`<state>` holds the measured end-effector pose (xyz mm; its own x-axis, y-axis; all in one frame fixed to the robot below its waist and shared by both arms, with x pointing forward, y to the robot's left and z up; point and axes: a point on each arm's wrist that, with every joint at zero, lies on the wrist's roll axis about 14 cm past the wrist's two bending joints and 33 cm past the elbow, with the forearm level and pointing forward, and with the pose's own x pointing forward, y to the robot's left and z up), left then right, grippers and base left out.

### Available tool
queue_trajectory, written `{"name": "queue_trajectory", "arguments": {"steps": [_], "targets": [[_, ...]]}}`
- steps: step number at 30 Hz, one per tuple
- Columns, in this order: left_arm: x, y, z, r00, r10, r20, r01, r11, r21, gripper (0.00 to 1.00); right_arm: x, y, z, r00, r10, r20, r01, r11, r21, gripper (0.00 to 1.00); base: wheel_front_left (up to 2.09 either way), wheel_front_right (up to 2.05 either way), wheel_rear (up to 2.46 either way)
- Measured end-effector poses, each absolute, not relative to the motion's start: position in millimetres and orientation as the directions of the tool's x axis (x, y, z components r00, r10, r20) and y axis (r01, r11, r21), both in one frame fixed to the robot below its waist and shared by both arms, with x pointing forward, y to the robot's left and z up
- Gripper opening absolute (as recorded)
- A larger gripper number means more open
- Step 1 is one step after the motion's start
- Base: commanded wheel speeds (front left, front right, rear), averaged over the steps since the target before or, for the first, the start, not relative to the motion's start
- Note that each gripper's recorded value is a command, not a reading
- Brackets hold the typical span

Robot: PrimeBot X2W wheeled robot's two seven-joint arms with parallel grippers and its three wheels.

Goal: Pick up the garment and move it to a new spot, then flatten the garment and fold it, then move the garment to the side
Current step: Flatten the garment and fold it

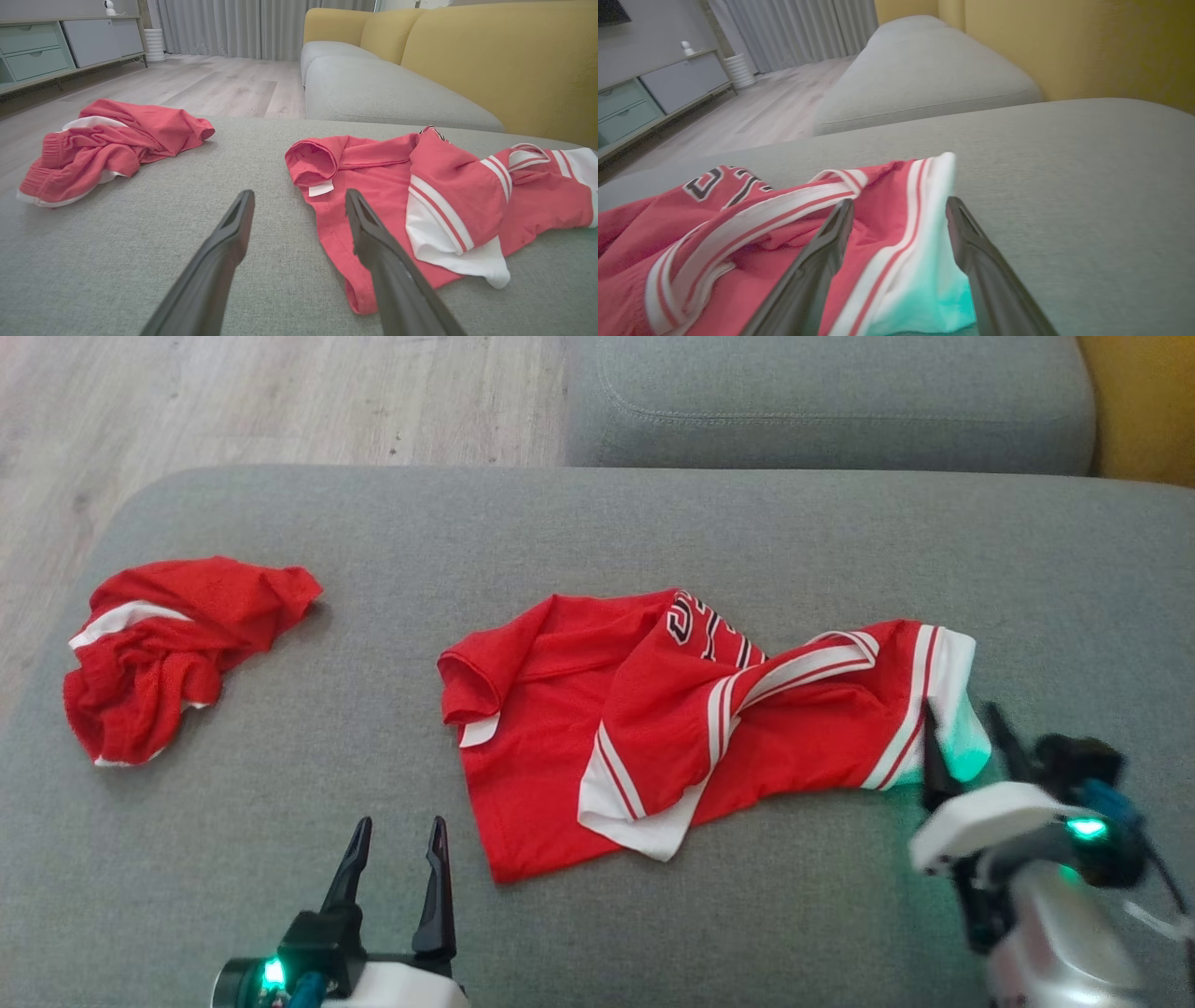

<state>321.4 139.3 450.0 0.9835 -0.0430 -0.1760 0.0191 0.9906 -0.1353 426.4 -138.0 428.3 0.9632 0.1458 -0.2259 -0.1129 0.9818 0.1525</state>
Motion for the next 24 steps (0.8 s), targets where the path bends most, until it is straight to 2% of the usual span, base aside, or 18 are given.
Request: {"name": "queue_trajectory", "arguments": {"steps": [4,8,12,19,24], "targets": [[319.6,141.9,451.6,0.985,-0.038,-0.171,0.015,0.991,-0.133,1.0,424.6,-175.9,427.3,0.973,0.032,-0.23,-0.006,0.994,0.113,1.0,0.0,0.0,0.0],[318.5,144.4,450.0,0.983,-0.031,-0.178,0.007,0.991,-0.133,1.0,421.8,-195.4,411.5,0.948,-0.022,-0.316,0.044,0.997,0.061,1.0,0.0,0.0,0.0],[316.9,148.2,443.9,0.979,-0.019,-0.204,-0.008,0.991,-0.132,1.0,425.5,-189.3,395.0,0.917,-0.008,-0.399,0.032,0.998,0.054,1.0,0.0,0.0,0.0],[313.9,158.9,436.8,0.973,0.017,-0.231,-0.047,0.991,-0.126,1.0,449.2,-160.4,385.5,0.881,0.058,-0.469,-0.041,0.998,0.047,1.0,0.0,0.0,0.0],[315.0,163.3,437.0,0.972,0.031,-0.231,-0.061,0.991,-0.122,1.0,446.9,-149.3,369.2,0.837,0.082,-0.54,-0.052,0.996,0.072,1.0,0.0,0.0,0.0]]}}
